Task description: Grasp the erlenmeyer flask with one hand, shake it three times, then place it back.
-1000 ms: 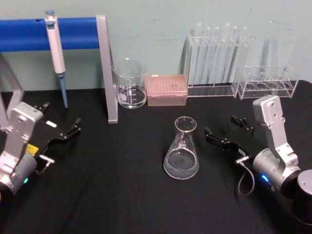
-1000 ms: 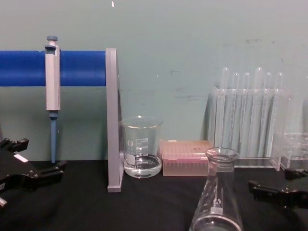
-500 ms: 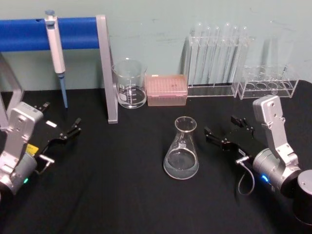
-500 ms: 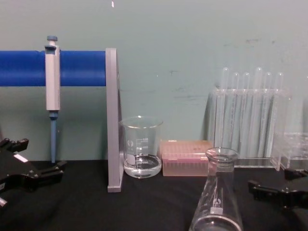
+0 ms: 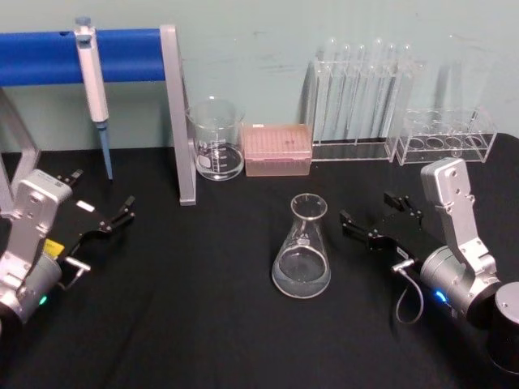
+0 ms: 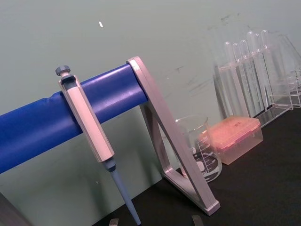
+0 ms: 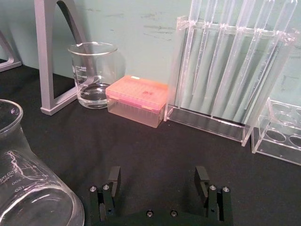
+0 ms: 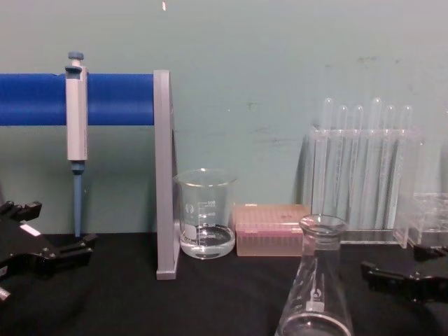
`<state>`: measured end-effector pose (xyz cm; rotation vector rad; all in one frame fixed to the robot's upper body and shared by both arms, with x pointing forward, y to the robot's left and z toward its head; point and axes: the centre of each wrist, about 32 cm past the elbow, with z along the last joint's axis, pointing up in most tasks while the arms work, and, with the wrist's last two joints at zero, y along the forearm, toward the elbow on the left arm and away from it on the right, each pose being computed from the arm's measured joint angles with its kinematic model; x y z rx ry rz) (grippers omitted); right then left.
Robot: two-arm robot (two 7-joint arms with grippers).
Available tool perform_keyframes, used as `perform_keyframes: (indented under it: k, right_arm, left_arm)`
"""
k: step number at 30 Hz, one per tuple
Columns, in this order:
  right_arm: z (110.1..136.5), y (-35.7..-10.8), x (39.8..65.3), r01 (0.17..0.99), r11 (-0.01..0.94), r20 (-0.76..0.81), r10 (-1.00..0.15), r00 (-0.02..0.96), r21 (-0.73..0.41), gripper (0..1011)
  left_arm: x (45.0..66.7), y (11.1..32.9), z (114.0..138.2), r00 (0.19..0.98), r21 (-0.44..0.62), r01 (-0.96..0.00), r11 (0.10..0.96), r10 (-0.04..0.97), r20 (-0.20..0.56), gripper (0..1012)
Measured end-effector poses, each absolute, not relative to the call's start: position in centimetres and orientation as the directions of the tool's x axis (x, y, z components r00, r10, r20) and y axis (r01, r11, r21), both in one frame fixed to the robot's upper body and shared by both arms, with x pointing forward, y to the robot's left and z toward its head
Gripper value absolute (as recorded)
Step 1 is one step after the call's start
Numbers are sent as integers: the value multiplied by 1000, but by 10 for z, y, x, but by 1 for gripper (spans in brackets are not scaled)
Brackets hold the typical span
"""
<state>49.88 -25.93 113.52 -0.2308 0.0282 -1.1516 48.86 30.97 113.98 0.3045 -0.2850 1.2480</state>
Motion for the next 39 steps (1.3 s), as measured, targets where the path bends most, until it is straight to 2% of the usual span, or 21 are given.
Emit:
perform_keyframes:
  k: [39]
  right_arm:
    - [1135, -259, 499, 901, 386, 96, -907, 409, -196, 1003]
  left_arm:
    - [489, 310, 1140, 292, 70, -955, 287, 880, 374, 1001]
